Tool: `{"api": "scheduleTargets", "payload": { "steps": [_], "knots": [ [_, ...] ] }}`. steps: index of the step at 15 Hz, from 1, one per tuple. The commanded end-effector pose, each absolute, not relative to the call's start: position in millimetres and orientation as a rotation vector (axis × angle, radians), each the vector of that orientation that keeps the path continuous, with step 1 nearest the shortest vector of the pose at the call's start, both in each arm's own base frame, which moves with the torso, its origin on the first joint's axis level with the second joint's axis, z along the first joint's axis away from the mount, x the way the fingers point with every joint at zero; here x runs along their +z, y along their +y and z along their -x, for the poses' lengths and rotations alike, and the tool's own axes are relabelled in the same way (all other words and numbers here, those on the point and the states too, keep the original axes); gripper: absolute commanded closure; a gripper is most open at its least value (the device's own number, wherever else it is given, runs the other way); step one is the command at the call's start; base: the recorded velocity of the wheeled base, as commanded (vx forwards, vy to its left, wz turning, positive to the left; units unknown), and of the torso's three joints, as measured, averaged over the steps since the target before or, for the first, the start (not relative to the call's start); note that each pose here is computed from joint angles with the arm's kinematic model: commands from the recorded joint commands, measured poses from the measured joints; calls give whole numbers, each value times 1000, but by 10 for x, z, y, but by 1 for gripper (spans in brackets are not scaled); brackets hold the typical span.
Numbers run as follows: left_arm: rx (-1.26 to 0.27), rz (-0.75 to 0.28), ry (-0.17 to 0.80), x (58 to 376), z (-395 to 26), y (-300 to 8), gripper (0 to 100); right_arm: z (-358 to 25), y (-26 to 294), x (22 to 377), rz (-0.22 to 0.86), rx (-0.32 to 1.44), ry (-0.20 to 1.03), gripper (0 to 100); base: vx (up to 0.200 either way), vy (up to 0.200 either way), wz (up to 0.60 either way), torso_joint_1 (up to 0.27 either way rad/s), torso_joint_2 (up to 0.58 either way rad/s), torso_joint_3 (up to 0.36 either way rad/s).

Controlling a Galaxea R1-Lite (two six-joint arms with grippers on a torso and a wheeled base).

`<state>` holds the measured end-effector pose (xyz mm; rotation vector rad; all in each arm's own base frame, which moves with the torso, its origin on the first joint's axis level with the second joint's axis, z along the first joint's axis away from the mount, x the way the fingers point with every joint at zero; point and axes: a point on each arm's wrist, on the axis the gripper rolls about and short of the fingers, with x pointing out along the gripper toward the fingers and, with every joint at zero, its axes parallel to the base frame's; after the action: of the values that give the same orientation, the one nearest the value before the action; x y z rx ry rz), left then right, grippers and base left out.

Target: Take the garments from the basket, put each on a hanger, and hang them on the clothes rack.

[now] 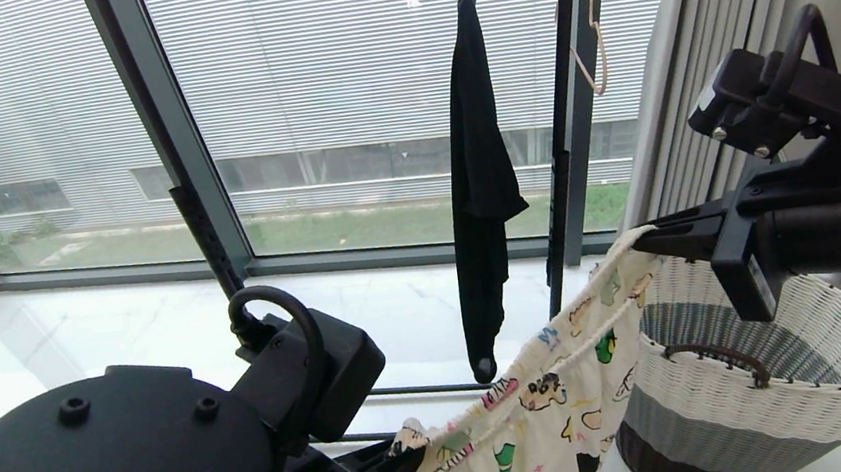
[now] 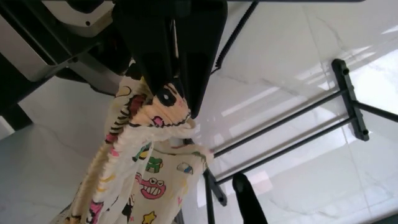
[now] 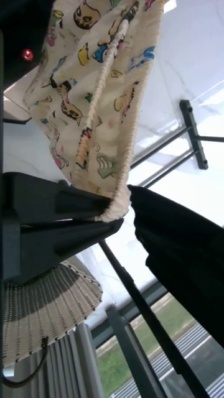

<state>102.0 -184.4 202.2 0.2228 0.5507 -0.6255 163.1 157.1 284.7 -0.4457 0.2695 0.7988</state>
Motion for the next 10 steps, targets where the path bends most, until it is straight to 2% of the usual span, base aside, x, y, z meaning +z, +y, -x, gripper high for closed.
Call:
{"api": "scheduleTargets", "payload": {
  "steps": [1,2,7,8,10],
  "knots": [
    [-623,-226,552,2012,-1024,-1857,100,-1654,1594,2824,450,800,280,100,0,0,0,0,0,0],
    [-614,-230,549,2010,-1027,-1858,100,-1653,1594,2815,451,800,282,0,0,0,0,0,0,0],
    [-473,-269,538,1956,-1175,-1806,100,-1487,1427,2698,483,789,336,0,0,0,0,0,0,0],
    [-404,-325,531,1916,-1251,-1749,100,-1362,1305,2654,505,787,388,0,0,0,0,0,0,0],
    [-351,-378,537,1863,-1308,-1655,100,-1266,1165,2595,508,763,405,0,0,0,0,0,0,0]
  ]
}}
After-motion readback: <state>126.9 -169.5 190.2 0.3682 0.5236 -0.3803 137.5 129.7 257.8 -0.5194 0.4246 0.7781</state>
